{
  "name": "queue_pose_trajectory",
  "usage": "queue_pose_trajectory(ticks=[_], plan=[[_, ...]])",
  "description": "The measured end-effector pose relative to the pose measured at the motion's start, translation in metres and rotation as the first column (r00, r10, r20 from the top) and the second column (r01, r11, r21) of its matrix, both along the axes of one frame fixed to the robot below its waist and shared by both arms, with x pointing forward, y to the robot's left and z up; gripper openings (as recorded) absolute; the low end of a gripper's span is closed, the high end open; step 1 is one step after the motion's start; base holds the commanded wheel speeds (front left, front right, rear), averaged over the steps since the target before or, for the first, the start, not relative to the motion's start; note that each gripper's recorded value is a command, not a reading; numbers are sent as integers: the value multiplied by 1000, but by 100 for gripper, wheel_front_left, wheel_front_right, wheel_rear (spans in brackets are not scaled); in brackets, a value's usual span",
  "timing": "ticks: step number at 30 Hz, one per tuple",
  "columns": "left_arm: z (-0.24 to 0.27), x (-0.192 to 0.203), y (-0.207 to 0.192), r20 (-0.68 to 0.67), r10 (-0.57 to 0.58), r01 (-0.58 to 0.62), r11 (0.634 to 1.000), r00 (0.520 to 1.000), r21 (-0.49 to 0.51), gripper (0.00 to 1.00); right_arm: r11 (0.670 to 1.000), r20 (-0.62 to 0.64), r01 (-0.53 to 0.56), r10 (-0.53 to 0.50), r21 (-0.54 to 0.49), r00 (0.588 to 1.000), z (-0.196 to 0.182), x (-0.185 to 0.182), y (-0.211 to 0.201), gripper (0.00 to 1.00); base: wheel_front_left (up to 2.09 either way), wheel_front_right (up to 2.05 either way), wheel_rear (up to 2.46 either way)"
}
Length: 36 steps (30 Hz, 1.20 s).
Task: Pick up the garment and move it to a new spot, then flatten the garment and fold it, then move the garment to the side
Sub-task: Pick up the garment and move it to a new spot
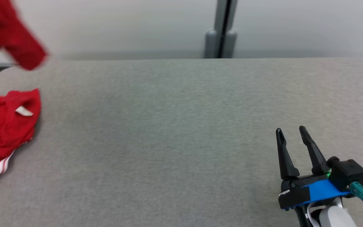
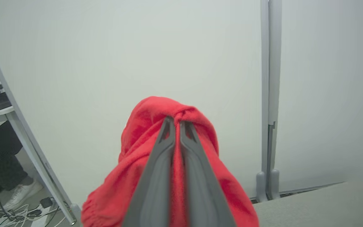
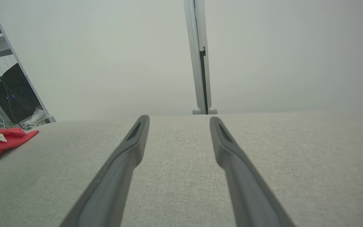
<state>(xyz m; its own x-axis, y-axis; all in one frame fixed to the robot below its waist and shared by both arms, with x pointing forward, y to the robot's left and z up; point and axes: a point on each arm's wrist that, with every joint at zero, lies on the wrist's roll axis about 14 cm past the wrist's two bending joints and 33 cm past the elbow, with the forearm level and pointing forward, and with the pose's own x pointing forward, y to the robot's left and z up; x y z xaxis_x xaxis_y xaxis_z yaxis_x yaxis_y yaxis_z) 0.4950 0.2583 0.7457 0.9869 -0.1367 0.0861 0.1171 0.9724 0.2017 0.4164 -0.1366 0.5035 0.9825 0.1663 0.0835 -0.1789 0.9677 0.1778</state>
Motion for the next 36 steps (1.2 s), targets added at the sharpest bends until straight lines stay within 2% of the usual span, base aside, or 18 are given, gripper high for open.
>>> queue_pose_trajectory(ticks=[3,6,10,13,18,21,27,28,29,30,33,36], plan=[[10,3,-56,21,-149,149,989,989,-6,0,999,16,54,-55,2,998,6,-10,-19,100,0,0,0],[10,6,-108,24,-280,280,960,960,-4,0,994,24,113,-113,4,993,10,-20,-40,100,0,0,0],[-3,9,-171,3,-432,432,902,902,-10,0,984,24,176,-176,11,984,11,-33,-61,100,0,0,0],[-33,10,-213,-45,-527,525,849,848,-50,0,975,15,223,-223,15,975,9,-42,-77,100,0,0,0],[-118,6,-266,-195,-627,602,779,755,-173,0,960,-8,278,-278,24,961,3,-54,-94,100,0,0,0],[-175,-4,-286,-292,-650,605,759,701,-238,0,952,-14,305,-305,23,952,2,-59,-102,100,0,0,0],[-274,-41,-307,-463,-647,594,755,606,-278,0,946,-18,324,-324,22,946,2,-61,-108,100,0,0,0],[-286,-48,-309,-481,-644,590,756,595,-282,30,946,-16,324,-324,22,946,2,-61,-108,100,0,0,0],[-295,-54,-311,-490,-643,596,755,588,-275,72,946,-16,325,-324,22,946,2,-61,-109,100,0,0,0],[-299,-57,-312,-491,-640,592,757,590,-275,100,946,-16,323,-323,23,946,2,-60,-108,100,0,0,0],[-300,-61,-312,-462,-634,567,769,620,-295,100,950,-12,311,-311,26,950,3,-58,-104,100,0,0,0],[-279,-57,-307,-354,-624,539,781,697,-316,100,956,-6,291,-291,28,957,4,-56,-98,100,0,0,0]])
